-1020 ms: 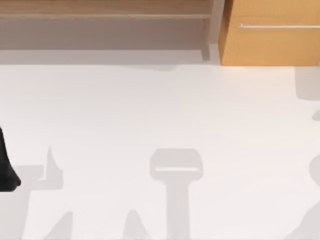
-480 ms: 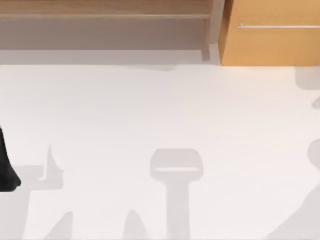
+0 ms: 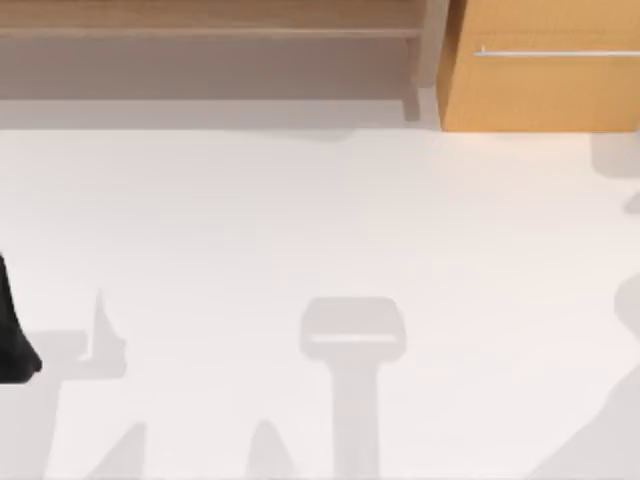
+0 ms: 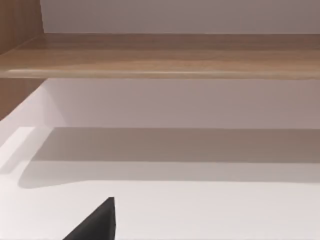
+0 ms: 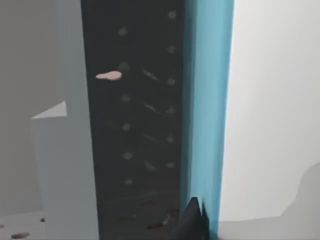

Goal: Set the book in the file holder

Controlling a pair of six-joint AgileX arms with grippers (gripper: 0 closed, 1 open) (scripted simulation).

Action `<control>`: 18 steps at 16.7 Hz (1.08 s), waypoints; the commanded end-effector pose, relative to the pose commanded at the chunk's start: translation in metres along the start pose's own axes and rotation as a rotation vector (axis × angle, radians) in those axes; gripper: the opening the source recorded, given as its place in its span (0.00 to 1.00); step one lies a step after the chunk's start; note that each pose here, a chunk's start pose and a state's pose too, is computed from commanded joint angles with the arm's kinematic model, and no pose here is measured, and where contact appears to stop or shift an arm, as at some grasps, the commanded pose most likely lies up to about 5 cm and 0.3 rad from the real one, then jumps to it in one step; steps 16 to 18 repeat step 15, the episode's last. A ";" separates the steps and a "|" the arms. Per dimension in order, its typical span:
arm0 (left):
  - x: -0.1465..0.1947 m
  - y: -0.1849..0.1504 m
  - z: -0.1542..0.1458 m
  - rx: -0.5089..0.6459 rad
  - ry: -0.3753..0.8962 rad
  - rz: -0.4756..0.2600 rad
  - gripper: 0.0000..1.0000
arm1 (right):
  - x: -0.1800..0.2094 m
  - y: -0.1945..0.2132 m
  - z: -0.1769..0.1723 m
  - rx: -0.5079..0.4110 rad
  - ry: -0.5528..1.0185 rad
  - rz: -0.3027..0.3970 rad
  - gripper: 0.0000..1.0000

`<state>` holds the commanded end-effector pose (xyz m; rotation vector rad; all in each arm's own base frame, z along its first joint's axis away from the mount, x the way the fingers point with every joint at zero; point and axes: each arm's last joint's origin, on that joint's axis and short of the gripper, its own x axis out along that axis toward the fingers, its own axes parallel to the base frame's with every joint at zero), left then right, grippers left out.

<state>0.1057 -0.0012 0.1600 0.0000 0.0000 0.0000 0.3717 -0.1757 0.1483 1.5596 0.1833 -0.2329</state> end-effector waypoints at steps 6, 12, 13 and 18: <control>0.000 0.000 0.000 0.000 0.000 0.000 1.00 | 0.000 0.000 0.000 0.000 0.000 0.000 0.75; 0.000 0.000 0.000 0.000 0.000 0.000 1.00 | 0.000 0.000 0.000 0.000 0.000 0.000 1.00; 0.000 0.000 0.000 0.000 0.000 0.000 1.00 | 0.000 0.000 0.000 0.000 0.000 0.000 1.00; 0.000 0.000 0.000 0.000 0.000 0.000 1.00 | 0.000 0.000 0.000 0.000 0.000 0.000 1.00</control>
